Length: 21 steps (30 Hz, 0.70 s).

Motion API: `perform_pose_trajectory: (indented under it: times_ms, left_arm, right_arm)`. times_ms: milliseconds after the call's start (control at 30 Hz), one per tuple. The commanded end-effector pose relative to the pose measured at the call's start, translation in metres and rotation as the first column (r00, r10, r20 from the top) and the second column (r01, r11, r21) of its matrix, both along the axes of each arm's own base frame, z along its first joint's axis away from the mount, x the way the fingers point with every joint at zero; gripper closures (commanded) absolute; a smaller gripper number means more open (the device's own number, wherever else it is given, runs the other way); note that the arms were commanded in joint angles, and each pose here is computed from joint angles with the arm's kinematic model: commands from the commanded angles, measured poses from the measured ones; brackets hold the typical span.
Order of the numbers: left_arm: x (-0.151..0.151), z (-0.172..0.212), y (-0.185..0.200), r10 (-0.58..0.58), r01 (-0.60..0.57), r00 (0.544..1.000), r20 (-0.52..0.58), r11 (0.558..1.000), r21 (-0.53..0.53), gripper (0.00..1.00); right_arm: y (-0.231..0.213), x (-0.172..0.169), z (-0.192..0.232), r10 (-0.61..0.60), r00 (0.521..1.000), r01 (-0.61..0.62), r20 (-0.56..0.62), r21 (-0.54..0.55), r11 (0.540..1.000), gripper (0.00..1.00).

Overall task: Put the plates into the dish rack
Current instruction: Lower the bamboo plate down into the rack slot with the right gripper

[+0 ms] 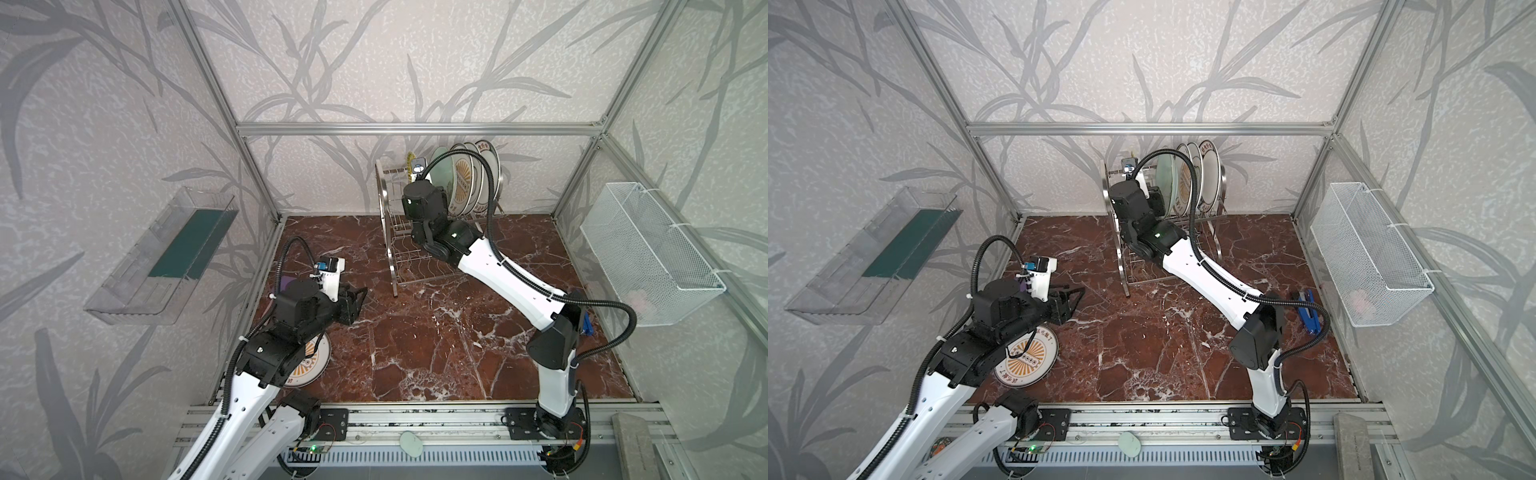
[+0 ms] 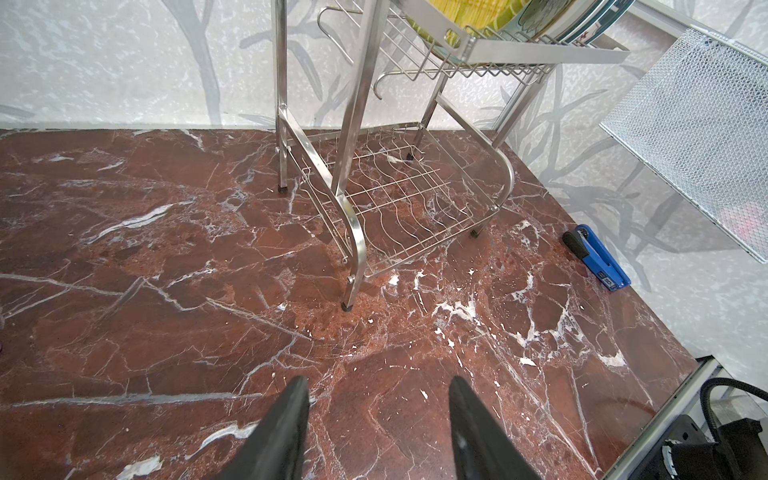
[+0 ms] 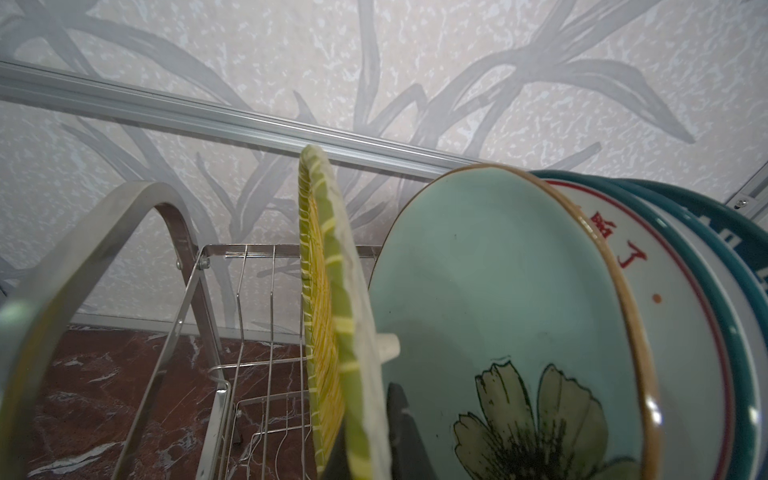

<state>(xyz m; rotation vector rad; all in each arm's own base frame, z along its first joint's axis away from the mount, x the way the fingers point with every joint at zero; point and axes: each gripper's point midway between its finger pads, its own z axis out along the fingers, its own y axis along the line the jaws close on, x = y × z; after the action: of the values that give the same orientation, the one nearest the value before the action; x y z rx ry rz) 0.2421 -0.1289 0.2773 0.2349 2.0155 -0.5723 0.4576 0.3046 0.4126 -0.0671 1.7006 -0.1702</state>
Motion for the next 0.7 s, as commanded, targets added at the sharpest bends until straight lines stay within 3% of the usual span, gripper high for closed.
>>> perform_pose_trajectory:
  times_ms: [0, 667]
  left_arm:
    - [0.000, 0.001, 0.001, -0.008, 0.008, 1.000, 0.022, 1.000, 0.005, 0.47]
    - [-0.001, 0.001, 0.001, -0.010, 0.010, 1.000, 0.021, 1.000, 0.003, 0.48]
  right_arm:
    - [-0.007, -0.003, 0.024, -0.048, 0.997, 0.044, 0.059, 0.056, 0.997, 1.00]
    - [-0.014, 0.004, 0.001, -0.046, 0.999, 0.047, -0.011, 0.080, 0.996, 1.00]
